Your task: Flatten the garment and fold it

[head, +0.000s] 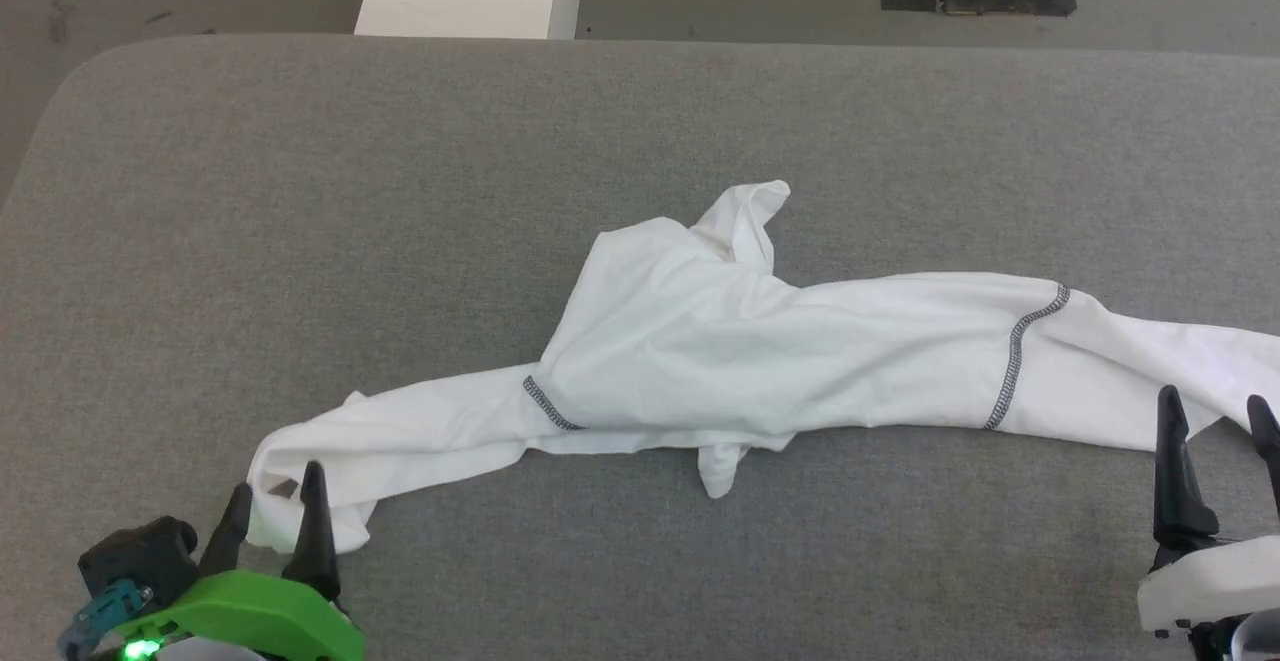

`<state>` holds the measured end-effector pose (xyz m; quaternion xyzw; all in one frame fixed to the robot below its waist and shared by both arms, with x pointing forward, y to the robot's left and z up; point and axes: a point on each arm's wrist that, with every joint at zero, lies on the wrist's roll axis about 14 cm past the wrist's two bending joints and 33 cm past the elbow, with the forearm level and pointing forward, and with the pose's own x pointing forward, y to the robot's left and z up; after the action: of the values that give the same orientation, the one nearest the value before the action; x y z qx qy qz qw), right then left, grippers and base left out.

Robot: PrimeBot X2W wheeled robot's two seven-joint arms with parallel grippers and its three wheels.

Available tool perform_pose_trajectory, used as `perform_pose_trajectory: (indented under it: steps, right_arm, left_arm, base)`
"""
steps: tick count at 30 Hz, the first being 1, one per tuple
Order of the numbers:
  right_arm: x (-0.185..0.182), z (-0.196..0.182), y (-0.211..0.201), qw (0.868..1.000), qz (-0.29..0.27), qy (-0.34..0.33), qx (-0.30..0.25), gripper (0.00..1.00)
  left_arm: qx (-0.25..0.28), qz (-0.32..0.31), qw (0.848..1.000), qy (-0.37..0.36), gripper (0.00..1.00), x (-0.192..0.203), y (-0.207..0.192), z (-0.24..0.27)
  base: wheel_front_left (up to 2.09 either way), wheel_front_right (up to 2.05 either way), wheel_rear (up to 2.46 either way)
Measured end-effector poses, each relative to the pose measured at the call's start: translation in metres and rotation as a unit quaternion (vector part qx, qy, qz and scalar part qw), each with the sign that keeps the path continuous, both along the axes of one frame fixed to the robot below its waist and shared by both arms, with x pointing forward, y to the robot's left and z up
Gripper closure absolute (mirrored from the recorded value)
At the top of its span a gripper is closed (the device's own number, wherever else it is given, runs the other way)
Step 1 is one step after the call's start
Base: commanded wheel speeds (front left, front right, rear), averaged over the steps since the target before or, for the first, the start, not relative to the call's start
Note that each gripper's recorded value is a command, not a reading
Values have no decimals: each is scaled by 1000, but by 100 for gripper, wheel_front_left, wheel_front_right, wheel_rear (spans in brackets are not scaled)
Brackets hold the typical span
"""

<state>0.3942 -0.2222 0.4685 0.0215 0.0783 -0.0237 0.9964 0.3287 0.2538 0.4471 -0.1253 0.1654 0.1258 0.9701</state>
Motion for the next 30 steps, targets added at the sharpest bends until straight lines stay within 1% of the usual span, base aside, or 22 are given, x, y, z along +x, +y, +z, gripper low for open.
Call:
perform_pose_trajectory:
  steps: [4, 7, 9, 11, 13, 14, 16, 18, 22, 26, 30]
  right_arm:
    - [-2, 2, 2, 1000, 3, 0, -1, 0]
    - [-5, 1, 3, 1000, 4, 3, 0, 0]
    - [-7, 0, 3, 1000, 5, 5, 0, 0]
    - [-7, -1, 3, 1000, 5, 6, 0, 0]
    - [-7, -2, 4, 1000, 6, 8, 1, 0]
    - [-8, -3, 4, 1000, 7, 10, 1, 0]
    - [-8, -6, 5, 1000, 7, 13, 1, 0]
    - [-8, -9, 5, 1000, 7, 19, 2, 0]
    - [-6, -15, 4, 1000, 6, 26, 2, 0]
    - [-3, -19, 2, 1000, 2, 31, 2, 0]
    - [-2, -25, 0, 999, -2, 40, 1, 0]
  left_arm:
    - [-16, -17, 997, -80, 0, 16, -20, 32]
    - [-22, -60, 989, -133, 0, 29, -42, 59]
    - [-21, -96, 985, -142, 0, 34, -60, 66]
    - [-12, -146, 981, -126, 0, 37, -82, 62]
    - [1, -187, 978, -97, 0, 38, -95, 51]
    - [19, -215, 974, -71, 0, 38, -101, 41]
    - [38, -250, 967, -31, 0, 38, -108, 25]
    - [62, -292, 954, 19, 0, 37, -115, 4]
    - [94, -340, 931, 97, 0, 34, -117, -31]
    - [102, -360, 918, 133, 0, 36, -118, -52]
    - [129, -372, 908, 143, 0, 45, -115, -67]
  base:
    - [0, 0, 0]
    - [0, 0, 0]
    - [0, 0, 0]
    - [0, 0, 0]
    - [0, 0, 0]
    - [0, 0, 0]
    - [0, 0, 0]
    - [0, 0, 0]
    - [0, 0, 0]
    - [0, 0, 0]
    - [0, 0, 0]
